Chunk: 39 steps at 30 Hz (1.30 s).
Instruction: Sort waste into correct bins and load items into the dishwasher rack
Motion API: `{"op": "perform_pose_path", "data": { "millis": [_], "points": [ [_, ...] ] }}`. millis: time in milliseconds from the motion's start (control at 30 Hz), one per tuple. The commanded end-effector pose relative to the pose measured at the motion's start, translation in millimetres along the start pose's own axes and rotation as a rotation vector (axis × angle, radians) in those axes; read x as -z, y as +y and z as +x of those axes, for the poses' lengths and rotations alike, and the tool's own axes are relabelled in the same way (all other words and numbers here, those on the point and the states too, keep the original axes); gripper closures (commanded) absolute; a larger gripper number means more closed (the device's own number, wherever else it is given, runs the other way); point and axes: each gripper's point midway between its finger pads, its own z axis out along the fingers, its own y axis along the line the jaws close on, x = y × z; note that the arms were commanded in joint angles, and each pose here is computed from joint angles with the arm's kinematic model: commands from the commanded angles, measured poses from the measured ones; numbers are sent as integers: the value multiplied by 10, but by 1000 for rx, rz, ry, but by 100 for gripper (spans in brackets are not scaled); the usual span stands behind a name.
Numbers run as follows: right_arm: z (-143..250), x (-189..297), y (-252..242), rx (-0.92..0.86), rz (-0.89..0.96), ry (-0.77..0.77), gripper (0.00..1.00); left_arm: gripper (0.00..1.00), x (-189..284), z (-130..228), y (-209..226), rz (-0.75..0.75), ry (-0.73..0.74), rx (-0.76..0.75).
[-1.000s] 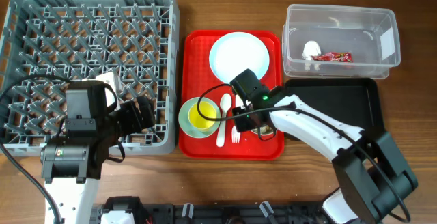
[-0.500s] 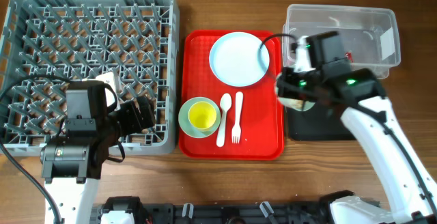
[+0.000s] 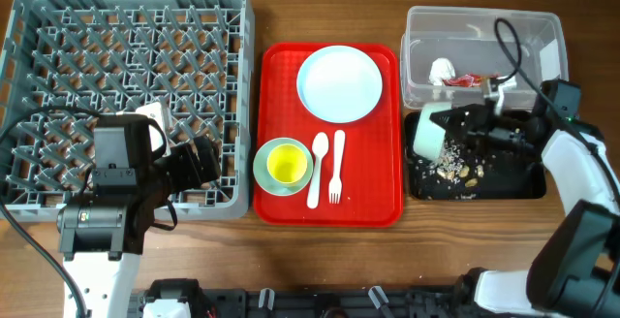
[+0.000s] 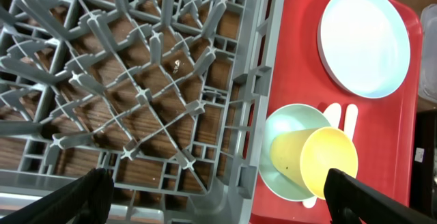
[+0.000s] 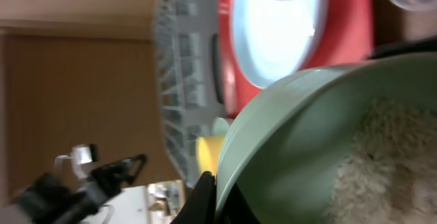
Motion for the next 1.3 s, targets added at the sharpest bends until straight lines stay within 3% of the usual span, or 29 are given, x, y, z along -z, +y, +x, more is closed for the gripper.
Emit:
{"op": "perform_pose_path", "data": {
  "millis": [0, 200, 567, 767, 933, 1133, 1267],
  "points": [
    [-110, 131, 83, -51, -175, -24, 96, 0, 47, -48, -57, 21, -15, -6],
    [-325, 443, 138, -117, -285, -103, 96, 0, 47, -49, -57, 21, -15, -6],
    [-390, 447, 65, -166, -243, -118, 96, 0, 47, -50, -57, 21, -16, -6],
    [-278, 253, 185, -44, -210, -69, 96, 0, 47, -50, -57, 21, -16, -6],
    [-80, -133, 429, 178, 40, -40, 96, 0, 47, -49, -57, 21, -15, -6],
    [197, -860, 803, 651, 421, 4, 96, 0, 47, -50, -57, 21, -16, -6],
    [114, -1108, 860, 1033, 619, -48, 96, 0, 47, -51, -58, 21, -16, -6]
  ]
}}
